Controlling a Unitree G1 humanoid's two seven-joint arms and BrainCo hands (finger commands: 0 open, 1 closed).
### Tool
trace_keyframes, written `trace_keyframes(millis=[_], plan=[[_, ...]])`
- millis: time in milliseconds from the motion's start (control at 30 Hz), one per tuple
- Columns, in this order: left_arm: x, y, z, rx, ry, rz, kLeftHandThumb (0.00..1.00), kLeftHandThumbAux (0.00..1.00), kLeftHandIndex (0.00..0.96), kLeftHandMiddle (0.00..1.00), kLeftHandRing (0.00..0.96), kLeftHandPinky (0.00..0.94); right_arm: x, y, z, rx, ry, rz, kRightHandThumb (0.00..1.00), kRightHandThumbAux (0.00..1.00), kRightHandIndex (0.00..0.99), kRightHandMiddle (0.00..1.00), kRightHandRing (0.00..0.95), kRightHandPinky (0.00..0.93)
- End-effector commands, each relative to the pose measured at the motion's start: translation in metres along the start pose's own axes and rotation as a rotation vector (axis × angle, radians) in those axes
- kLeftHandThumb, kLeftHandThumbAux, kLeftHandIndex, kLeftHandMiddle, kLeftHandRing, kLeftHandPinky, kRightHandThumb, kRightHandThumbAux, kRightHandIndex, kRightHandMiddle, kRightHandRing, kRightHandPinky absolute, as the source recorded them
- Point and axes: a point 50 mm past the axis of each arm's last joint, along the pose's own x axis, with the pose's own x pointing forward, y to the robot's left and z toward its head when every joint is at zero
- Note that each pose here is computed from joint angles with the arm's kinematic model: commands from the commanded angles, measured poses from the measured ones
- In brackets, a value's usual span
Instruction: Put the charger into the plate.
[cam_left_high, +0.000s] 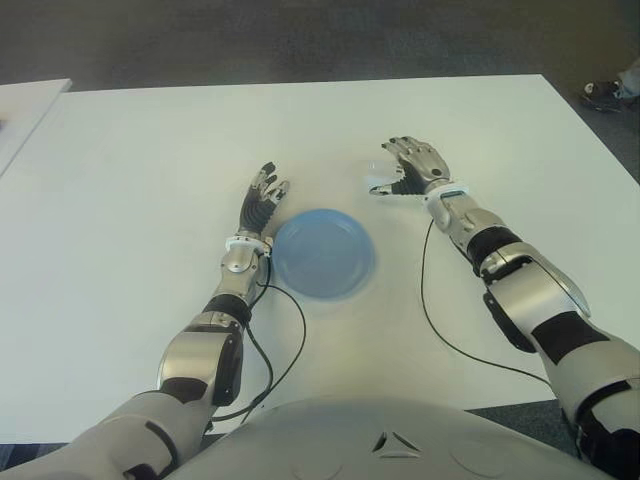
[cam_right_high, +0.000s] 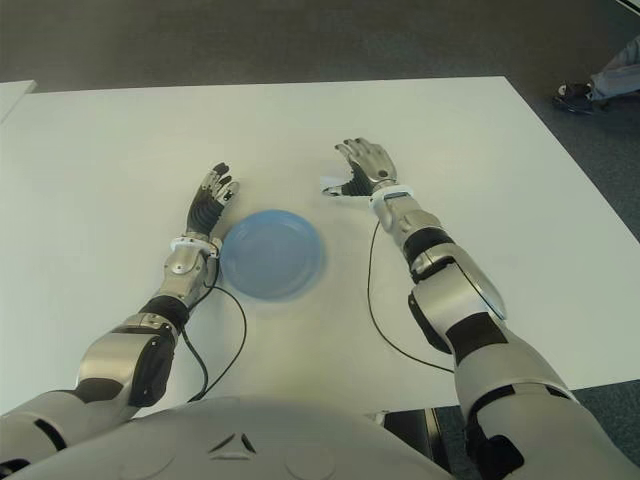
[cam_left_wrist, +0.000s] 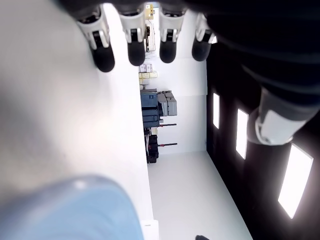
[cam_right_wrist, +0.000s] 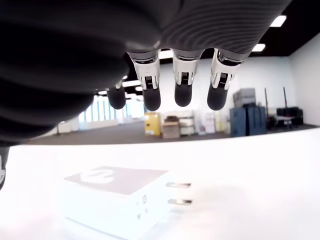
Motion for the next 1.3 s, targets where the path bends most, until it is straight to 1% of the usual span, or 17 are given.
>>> trace_keyframes(millis=[33,333,767,1067,1300], plan=[[-0.014,-0.005,-0.023,-0.006,0.126,-0.025,0.0,0.49,0.0,0.07,0.097,0.141,0.003,0.003,0.009,0.036,-0.026,0.045,0.0,0.42,0.0,0.0,0.0,0.0],[-0.013,-0.007,-0.022,-0.004,0.118,-0.023,0.0,0.481,0.0,0.068,0.099,0.152,0.003,0.012,0.015,0.107,-0.016,0.114,0.0,0.489,0.0,0.0,0.0,0.0],[-0.013,-0.009,-0.021,-0.015,0.112,-0.021,0.0,0.482,0.0,0.087,0.114,0.162,-0.006,0.029,0.011,0.235,0.028,0.255,0.0,0.599,0.0,0.0,0.0,0.0],[-0.013,-0.007,-0.021,-0.049,0.107,-0.016,0.0,0.482,0.0,0.088,0.112,0.16,-0.012,0.041,0.009,0.311,0.073,0.335,0.0,0.605,0.0,0.0,0.0,0.0],[-0.014,-0.005,-0.02,-0.073,0.099,-0.025,0.0,0.491,0.0,0.089,0.112,0.161,-0.017,0.047,0.006,0.359,0.109,0.373,0.0,0.6,0.0,0.0,0.0,0.0]])
